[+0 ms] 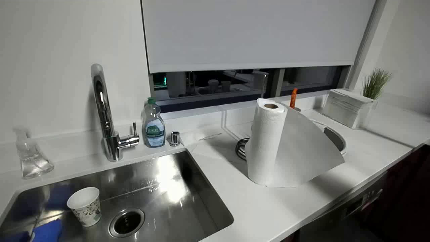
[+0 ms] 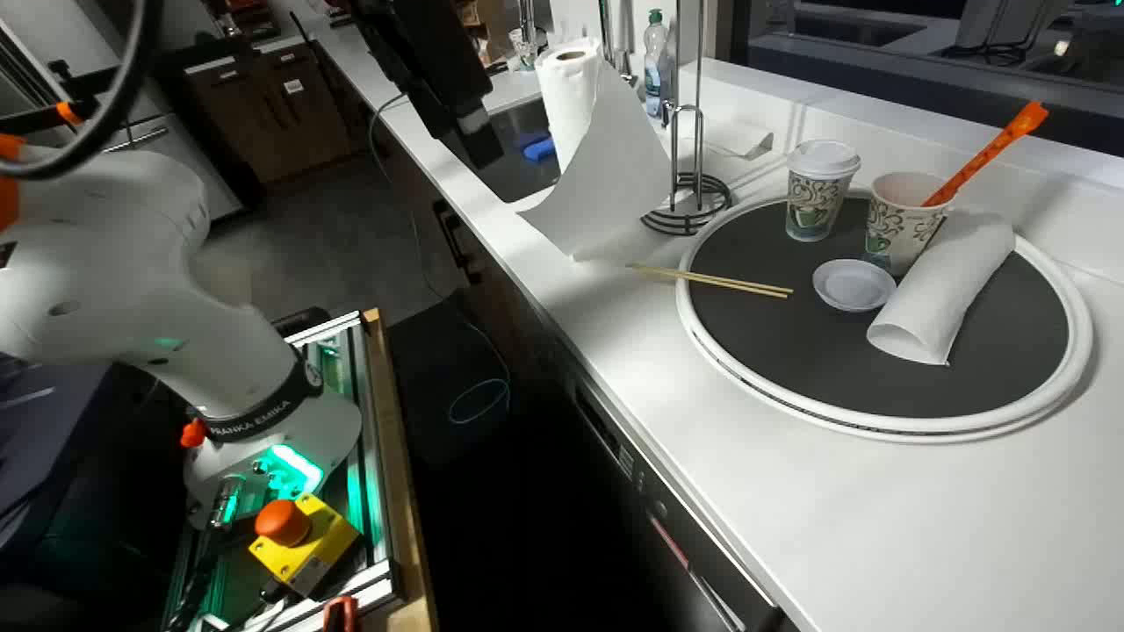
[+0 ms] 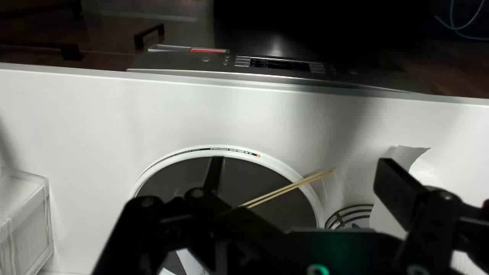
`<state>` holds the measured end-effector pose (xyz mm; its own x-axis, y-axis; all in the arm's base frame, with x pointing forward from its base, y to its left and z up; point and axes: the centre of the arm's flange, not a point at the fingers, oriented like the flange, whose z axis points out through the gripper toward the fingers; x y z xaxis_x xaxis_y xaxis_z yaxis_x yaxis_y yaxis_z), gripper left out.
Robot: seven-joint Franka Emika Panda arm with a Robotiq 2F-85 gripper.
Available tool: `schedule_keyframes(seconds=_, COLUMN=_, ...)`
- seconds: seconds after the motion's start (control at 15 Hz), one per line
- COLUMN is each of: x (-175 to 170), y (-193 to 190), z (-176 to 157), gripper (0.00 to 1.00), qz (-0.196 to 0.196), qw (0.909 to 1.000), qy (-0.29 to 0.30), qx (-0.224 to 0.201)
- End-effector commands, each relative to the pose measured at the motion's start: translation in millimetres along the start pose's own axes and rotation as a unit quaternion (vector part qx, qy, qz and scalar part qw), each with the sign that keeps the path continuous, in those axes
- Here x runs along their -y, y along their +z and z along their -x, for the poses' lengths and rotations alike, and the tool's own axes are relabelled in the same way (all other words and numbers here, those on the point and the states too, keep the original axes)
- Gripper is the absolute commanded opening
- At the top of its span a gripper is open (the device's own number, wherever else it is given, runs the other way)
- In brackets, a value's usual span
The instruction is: Pick up the sticks from the counter and put them in the cup
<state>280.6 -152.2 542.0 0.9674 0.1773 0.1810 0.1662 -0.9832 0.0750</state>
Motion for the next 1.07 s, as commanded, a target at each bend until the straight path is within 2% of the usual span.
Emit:
schedule_keyframes(seconds=0.0, x=0.0, y=0.0, z=0.0, gripper=1.00, qz=0.000, qw=1.0000, qy=0.000, qx=0.000)
schedule_keyframes(seconds=0.4, x=0.0, y=0.0, z=0.0, gripper=1.00, qz=0.000, qw=1.0000, qy=0.000, qx=0.000)
schedule_keyframes(seconds=0.47, x=1.9, y=10.5, z=-11.1, gripper=1.00, qz=0.020, qw=0.9987, qy=0.030, qx=0.035)
schedule_keyframes(seconds=0.6, x=16.1, y=50.2, z=-43.0, gripper=1.00, qz=-0.009, qw=0.9976, qy=0.032, qx=0.061)
schedule_keyframes(seconds=0.73, x=30.7, y=83.3, z=-64.7, gripper=1.00, qz=-0.027, qw=0.9961, qy=0.037, qx=0.076)
schedule_keyframes(seconds=0.93, x=48.2, y=126.1, z=-98.8, gripper=1.00, qz=-0.012, qw=0.9928, qy=0.084, qx=0.085)
schedule_keyframes(seconds=1.0, x=53.8, y=142.7, z=-108.6, gripper=1.00, qz=-0.010, qw=0.9899, qy=0.117, qx=0.079)
